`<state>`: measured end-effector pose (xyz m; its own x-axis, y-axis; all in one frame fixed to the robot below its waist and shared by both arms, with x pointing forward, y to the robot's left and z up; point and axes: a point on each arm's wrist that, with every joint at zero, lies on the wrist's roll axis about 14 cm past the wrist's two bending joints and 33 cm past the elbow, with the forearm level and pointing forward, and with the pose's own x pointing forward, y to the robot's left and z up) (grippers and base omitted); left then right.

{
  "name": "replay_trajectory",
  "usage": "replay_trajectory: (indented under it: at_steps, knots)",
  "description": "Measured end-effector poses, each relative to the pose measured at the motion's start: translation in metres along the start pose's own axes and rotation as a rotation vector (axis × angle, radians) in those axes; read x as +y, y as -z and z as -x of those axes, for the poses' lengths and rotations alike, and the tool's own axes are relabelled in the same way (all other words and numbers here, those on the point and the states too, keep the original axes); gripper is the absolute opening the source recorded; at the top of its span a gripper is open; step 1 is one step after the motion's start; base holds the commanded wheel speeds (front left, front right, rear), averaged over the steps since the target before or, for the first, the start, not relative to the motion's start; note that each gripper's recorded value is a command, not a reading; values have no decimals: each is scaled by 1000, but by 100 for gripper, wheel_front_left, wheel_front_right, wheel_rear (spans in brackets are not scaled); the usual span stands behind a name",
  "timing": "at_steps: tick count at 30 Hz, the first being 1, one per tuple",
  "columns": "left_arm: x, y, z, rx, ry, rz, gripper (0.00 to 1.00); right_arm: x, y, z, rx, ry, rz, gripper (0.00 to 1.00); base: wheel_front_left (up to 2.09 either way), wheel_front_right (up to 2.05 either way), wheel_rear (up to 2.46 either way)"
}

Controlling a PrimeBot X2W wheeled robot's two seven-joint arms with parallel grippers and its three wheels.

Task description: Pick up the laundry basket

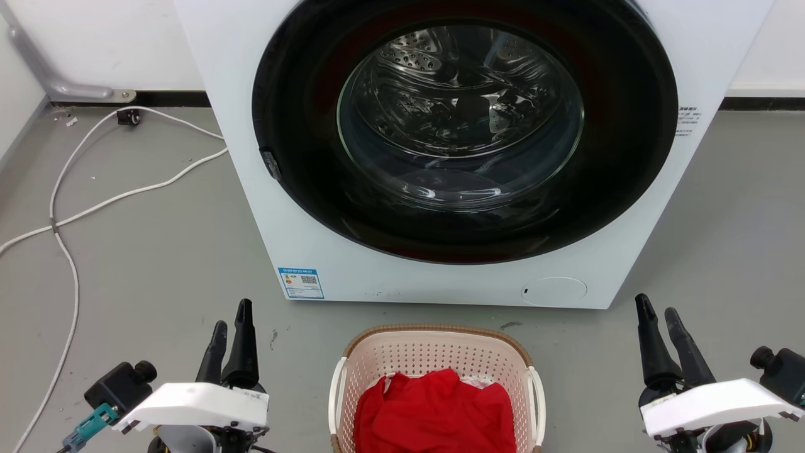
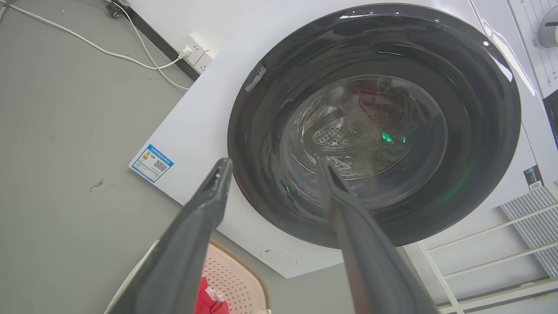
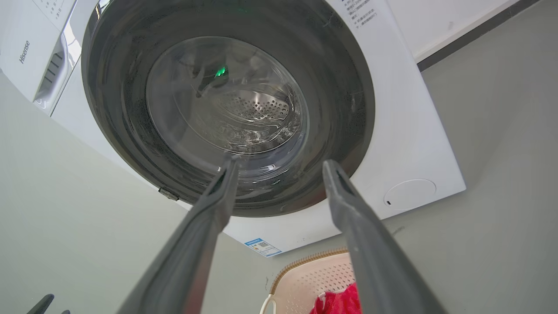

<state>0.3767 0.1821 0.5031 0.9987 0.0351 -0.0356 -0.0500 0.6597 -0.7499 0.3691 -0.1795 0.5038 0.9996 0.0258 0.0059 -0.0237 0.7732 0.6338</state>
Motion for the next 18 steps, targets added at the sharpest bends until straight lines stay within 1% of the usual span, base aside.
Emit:
replay_trajectory:
  at_steps: [18]
  knots:
    - [-9, 1, 4, -30, 35, -225, 100, 8, 2, 4, -9, -41, 256, 100, 0, 0, 0]
